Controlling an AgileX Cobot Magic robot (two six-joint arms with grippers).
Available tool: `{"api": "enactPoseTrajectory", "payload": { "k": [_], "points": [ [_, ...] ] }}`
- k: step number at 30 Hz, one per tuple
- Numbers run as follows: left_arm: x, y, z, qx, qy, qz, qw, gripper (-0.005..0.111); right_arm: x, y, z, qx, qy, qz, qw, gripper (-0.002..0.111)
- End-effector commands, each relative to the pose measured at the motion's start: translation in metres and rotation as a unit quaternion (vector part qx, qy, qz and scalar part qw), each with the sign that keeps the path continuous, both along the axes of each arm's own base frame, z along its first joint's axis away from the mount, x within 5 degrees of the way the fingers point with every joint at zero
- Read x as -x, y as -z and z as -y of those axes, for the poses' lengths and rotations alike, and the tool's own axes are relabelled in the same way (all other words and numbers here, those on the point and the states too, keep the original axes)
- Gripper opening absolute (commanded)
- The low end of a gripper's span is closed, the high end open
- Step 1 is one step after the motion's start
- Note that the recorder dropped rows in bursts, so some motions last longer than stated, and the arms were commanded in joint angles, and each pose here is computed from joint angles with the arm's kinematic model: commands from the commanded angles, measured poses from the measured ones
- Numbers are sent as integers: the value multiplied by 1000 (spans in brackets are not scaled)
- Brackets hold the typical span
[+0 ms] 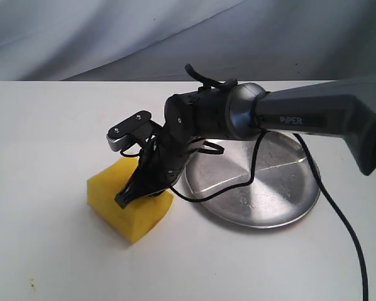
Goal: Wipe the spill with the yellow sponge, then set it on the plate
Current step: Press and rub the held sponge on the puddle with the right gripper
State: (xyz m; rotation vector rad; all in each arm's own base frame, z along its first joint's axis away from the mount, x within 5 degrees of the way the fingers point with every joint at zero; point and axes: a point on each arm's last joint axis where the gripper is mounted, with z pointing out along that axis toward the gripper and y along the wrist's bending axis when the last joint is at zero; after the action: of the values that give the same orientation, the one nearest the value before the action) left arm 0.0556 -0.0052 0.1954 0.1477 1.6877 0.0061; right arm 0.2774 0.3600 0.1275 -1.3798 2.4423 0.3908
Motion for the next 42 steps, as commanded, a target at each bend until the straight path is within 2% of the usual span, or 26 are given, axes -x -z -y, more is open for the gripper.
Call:
{"api": "enactPoseTrajectory", "payload": {
  "k": [1, 12, 18, 21, 25, 36, 39, 42],
  "points": [
    [0, 1, 0, 1, 0, 3, 1000, 0, 17, 37, -1, 74, -44, -27, 996, 0],
    [0, 1, 0, 1, 0, 3, 1000, 0, 69, 48, -12, 196, -134, -39, 971, 0],
    [0, 1, 0, 1, 0, 3, 1000, 0, 77, 47, -8, 261, -134, -13, 956, 0],
    [0, 1, 0, 1, 0, 3, 1000, 0, 68, 45, -2, 283, -118, 11, 952, 0],
    [0, 1, 0, 1, 0, 3, 1000, 0, 38, 38, 3, 279, -90, 84, 952, 0],
    [0, 1, 0, 1, 0, 3, 1000, 0, -33, 9, -8, 179, -18, 87, 980, 0],
    [0, 1, 0, 1, 0, 3, 1000, 0, -30, 6, -16, 180, -49, 54, 981, 0],
    [0, 1, 0, 1, 0, 3, 1000, 0, -1, 9, -29, 179, -107, 3, 978, 0]
  ]
}}
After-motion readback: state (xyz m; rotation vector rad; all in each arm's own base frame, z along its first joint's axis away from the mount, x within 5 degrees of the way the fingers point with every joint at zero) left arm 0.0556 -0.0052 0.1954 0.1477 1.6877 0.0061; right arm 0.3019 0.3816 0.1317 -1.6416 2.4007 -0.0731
